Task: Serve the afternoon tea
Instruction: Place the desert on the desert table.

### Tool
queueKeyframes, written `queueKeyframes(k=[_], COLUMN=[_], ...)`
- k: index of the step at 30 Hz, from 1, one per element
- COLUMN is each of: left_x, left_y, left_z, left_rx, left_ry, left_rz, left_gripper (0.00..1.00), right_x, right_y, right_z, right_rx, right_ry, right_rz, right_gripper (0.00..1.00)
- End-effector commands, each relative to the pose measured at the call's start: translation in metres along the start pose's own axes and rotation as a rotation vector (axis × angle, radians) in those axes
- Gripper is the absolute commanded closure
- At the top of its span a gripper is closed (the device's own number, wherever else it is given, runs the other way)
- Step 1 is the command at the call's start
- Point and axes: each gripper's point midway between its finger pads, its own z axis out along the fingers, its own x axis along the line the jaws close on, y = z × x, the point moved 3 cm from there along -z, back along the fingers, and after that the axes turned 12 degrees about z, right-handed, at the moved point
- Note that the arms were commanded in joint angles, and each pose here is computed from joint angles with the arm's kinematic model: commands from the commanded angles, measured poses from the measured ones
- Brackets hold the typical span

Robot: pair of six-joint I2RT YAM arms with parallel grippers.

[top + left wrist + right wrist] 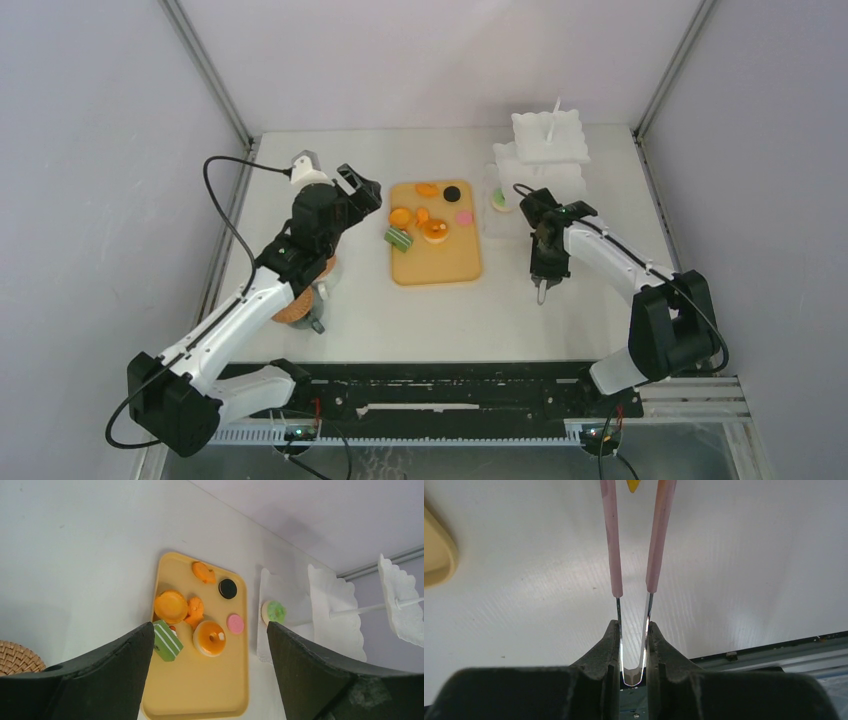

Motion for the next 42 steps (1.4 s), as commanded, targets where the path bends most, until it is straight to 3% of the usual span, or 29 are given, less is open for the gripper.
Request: queueKeyframes(k=[1, 30, 36, 42], left_x=[-0.019, -0.024, -0.025, -0.024], left_y=[0.030, 0.020, 0.016, 0.015], left_z=[-0.006, 0.009, 0.012, 0.014], left_rx=[-0.071, -0.031, -0.021, -0.019], left_ry=[-0.061, -0.063, -0.064, -0.060], left_rz=[-0.029, -0.001, -0.001, 0.001], left_gripper=[0.12, 0.12, 0.12, 0.12], right_x=[0.000, -0.004, 0.000, 0.004], right_y=[0.020, 0.104, 0.120, 0.124], right_z=[0.002, 0.034, 0.038, 0.040], right_rx=[-0.056, -0.126, -0.151, -0.146], right_ry=[0.020, -0.012, -0.008, -0.006], right_rz=[0.082, 0.164, 0.176, 0.173], right_gripper=[0.84, 0.83, 0.79, 0.65])
